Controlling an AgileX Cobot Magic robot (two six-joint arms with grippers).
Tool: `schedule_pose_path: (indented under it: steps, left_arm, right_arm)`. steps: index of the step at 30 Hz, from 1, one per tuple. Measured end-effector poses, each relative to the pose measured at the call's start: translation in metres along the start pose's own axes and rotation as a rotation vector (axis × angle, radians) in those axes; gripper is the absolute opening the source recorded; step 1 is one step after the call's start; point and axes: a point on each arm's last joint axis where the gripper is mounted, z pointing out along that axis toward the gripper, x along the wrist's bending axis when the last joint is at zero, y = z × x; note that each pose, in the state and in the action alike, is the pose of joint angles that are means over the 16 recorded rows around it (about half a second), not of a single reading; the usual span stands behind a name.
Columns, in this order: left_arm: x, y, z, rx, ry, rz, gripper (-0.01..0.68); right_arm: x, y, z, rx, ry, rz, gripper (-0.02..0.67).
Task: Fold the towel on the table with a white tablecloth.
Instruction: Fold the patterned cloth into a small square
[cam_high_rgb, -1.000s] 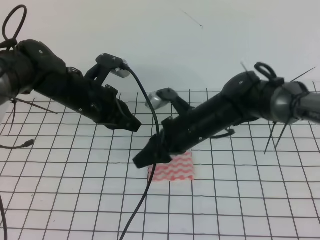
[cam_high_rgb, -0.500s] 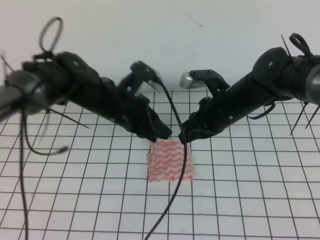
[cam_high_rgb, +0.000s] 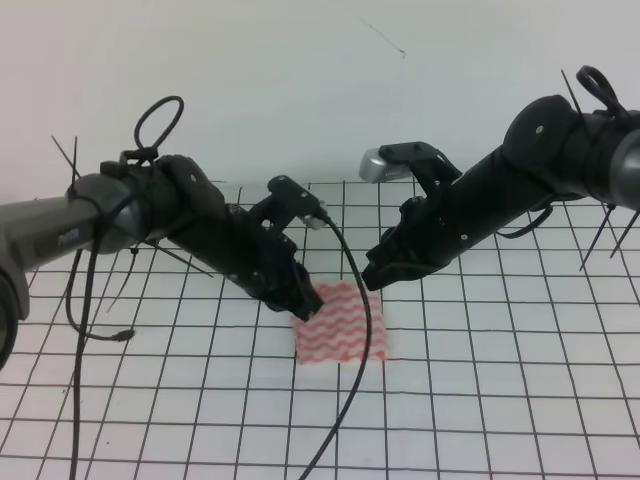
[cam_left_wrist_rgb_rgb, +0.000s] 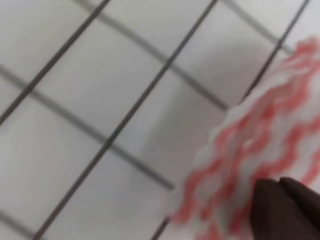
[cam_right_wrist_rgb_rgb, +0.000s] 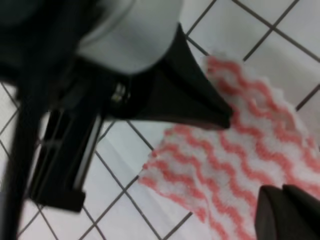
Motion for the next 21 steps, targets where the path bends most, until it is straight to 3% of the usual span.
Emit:
schedule_pose_path:
  steps: [10,21]
  left_arm:
    - [0.022,-0.009,-0.017,-0.013,-0.002,-0.095,0.001]
    - [0.02,-0.008,-0.028,-0.039,-0.062,-0.113,0.001]
  right_arm:
    - [-0.004,-0.001,0.008,-0.009,-0.021,-0.02,0.0]
    - [-0.015,-0.01,0.03,0.032,-0.054,-0.004,0.0]
